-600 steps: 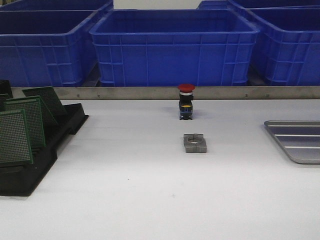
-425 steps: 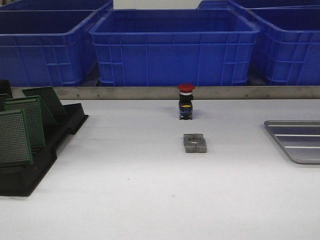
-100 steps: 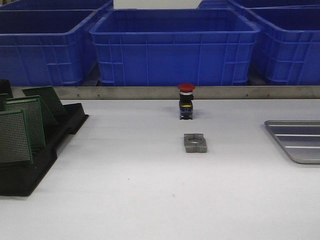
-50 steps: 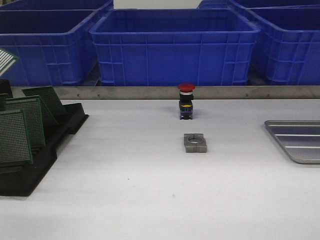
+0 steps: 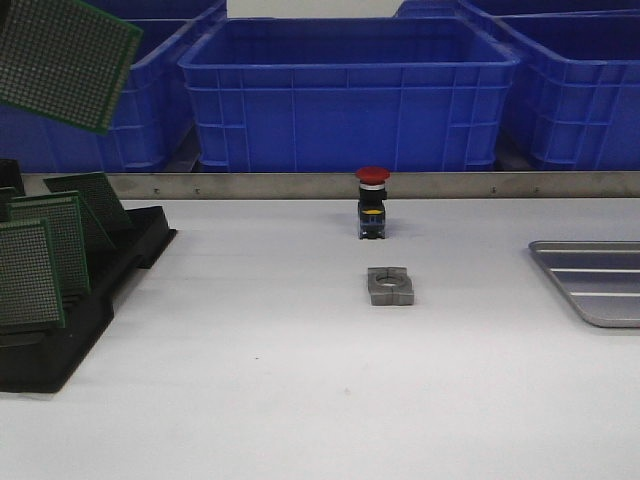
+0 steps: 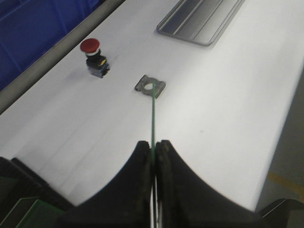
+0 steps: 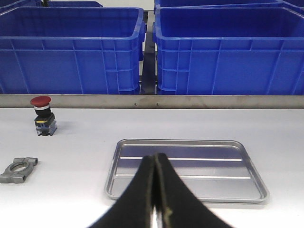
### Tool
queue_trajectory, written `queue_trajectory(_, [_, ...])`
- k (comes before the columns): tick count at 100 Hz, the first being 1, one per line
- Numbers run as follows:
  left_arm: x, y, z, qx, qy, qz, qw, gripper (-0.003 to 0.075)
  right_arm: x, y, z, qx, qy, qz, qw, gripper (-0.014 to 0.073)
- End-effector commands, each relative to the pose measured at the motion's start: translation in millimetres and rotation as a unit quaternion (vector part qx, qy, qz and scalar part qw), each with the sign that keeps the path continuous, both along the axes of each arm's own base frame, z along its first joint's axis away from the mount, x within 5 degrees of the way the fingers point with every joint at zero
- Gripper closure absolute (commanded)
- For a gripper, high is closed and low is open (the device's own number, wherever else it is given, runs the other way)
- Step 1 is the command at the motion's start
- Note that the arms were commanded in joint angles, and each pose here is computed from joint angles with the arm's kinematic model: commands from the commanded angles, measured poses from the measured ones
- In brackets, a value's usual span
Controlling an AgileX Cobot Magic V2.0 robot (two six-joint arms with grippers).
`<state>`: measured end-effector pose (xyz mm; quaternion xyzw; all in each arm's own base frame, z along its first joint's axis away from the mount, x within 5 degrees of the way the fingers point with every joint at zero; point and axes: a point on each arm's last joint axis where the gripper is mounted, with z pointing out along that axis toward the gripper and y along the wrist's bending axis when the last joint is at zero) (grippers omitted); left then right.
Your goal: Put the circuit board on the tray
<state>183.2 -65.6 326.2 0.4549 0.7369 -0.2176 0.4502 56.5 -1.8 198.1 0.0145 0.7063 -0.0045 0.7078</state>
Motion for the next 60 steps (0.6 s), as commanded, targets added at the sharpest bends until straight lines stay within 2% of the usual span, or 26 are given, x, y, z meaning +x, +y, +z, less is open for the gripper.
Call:
queue_trajectory(1, [-3.9,-5.4,18.3,-0.06,-0.012,-0.003,0.998,0.0741,-3.0,0.8,14.2,-0.003,-0.065,0.004,0.998,0.0655])
queue_trajectory(27, [-4.7,-11.3,11.0,-0.108,0.016,-0.005,0.994,0.0741,-3.2,1.0,15.6,-0.003,-0.072,0.005,0.997,0.0655])
queue_trajectory(60, [1.6,-47.8,-12.7,-0.101,0.089,-0.095,0.986,0.0741,-4.6,1.7,23.0,-0.004,-0.114,0.009,0.993,0.0655])
